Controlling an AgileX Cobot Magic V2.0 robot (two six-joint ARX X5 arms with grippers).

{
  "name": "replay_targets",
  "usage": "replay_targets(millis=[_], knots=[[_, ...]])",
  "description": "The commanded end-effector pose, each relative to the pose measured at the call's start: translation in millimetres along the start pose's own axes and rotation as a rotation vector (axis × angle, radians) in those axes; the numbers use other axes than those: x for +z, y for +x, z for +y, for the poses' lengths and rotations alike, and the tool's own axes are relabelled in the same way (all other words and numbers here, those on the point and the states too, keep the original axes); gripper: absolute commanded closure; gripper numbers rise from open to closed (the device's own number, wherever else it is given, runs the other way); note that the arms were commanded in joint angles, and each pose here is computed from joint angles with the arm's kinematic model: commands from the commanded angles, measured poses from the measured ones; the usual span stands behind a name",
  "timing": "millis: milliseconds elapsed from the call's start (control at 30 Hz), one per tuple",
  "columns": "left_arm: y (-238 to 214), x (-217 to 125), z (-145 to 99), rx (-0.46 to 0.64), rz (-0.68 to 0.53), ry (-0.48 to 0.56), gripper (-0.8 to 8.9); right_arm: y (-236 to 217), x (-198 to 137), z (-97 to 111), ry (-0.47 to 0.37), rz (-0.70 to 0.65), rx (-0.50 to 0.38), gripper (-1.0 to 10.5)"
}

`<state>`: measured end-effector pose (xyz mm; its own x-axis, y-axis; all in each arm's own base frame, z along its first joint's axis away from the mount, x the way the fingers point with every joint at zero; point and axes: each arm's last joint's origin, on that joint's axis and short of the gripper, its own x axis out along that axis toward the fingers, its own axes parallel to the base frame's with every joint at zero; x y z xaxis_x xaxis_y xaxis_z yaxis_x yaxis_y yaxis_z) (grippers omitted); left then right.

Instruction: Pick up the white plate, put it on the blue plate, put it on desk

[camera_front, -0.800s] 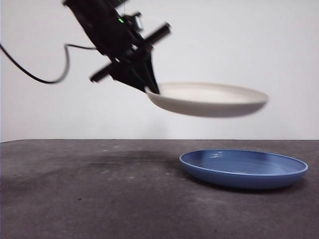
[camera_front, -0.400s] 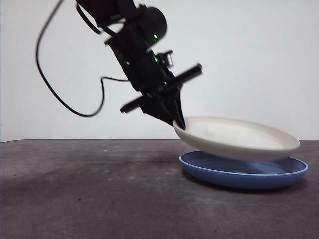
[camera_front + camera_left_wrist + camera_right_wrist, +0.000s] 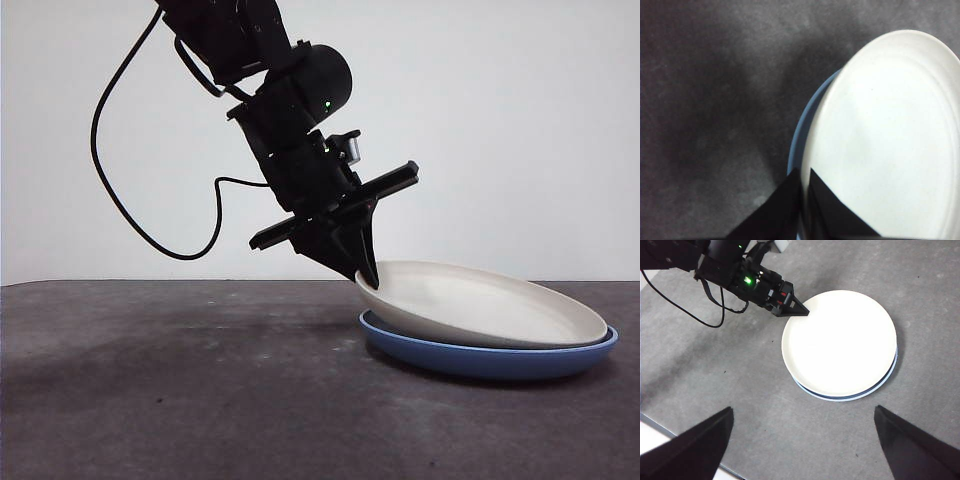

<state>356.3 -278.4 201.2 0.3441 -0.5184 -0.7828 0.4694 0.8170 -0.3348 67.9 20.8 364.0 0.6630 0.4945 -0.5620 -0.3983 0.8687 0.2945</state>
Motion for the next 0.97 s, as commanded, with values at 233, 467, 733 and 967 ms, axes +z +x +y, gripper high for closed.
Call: replay_targets(millis=[233, 467, 733, 967], knots=[[8, 1, -12, -0.019, -0.006, 0.03, 7.94, -4, 4, 2, 0.0, -0.021, 0.001, 4.9], [10, -2, -18, -0.025, 0.005, 0.042, 5.77, -4, 4, 2, 0.0, -0.02, 0.001, 4.9], [9, -3, -18, -0.021, 0.022, 0.04, 4.28, -4, 4, 2, 0.001, -0.018, 0.001, 4.9], [-4, 3, -23, -0.007, 0.067, 0.078, 4.29, -4, 4, 2, 0.001, -0.018, 0.001, 4.9]])
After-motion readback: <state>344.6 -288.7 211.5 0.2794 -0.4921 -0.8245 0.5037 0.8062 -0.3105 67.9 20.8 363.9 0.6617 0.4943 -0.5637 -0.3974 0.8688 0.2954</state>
